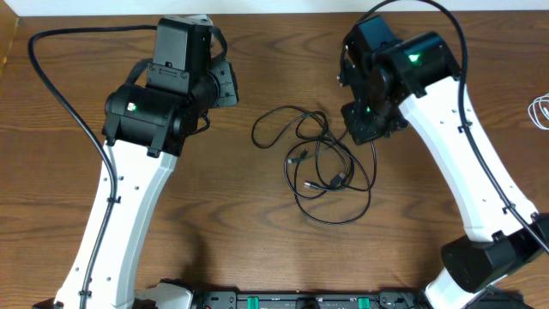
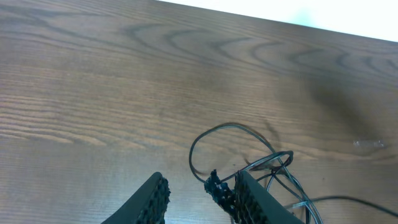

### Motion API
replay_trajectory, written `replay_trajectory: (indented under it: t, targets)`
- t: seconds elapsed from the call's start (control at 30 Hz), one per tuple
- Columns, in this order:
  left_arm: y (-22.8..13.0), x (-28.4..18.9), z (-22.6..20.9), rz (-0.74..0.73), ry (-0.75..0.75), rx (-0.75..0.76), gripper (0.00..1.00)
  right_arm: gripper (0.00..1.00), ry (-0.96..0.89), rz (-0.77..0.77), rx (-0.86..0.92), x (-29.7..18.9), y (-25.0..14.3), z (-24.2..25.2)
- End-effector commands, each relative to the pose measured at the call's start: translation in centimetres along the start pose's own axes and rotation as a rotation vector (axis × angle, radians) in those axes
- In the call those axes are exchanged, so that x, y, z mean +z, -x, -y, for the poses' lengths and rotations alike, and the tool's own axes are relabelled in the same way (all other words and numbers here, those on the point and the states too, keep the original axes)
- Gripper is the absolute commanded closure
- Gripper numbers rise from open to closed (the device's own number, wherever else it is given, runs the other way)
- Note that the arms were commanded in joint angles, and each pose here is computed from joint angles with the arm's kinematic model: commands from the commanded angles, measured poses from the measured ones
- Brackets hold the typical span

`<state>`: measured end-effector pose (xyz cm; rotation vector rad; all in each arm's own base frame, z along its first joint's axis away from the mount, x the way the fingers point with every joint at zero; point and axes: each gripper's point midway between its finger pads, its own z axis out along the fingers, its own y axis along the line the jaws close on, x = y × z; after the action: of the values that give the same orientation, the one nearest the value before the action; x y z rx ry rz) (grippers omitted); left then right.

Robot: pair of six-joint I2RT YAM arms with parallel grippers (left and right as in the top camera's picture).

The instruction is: Untangle cables

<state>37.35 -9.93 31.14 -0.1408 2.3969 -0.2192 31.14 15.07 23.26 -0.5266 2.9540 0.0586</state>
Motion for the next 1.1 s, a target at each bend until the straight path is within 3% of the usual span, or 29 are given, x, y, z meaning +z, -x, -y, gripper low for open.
replay_trajectory:
  t: [0.0, 0.23, 0.4, 0.63, 1.07]
  targets:
    - [-0.3, 0.6, -0.2, -0.020, 0.008, -0.003, 0.64, 0.99, -0.001, 0.208, 0.123, -5.3, 0.9, 2.1]
    - [-1.0, 0.9, 1.4, -0.065, -0.080, 0.005, 0.64, 0.99, -0.014, 0.421, 0.445, -10.9, -0.2, 8.6]
    - [-2.3, 2.4, 3.6, -0.149, -0.197, 0.052, 0.65, 0.99, 0.014, 0.492, 0.621, -13.2, -2.5, 13.4]
    - [-3.9, 4.5, 7.2, -0.223, -0.354, 0.148, 0.64, 0.99, 0.057, 0.472, 0.691, -12.6, -3.4, 16.1]
    - [-6.7, 7.6, 13.0, -0.265, -0.434, 0.262, 0.63, 0.99, 0.100, 0.415, 0.666, -10.8, -2.4, 16.2]
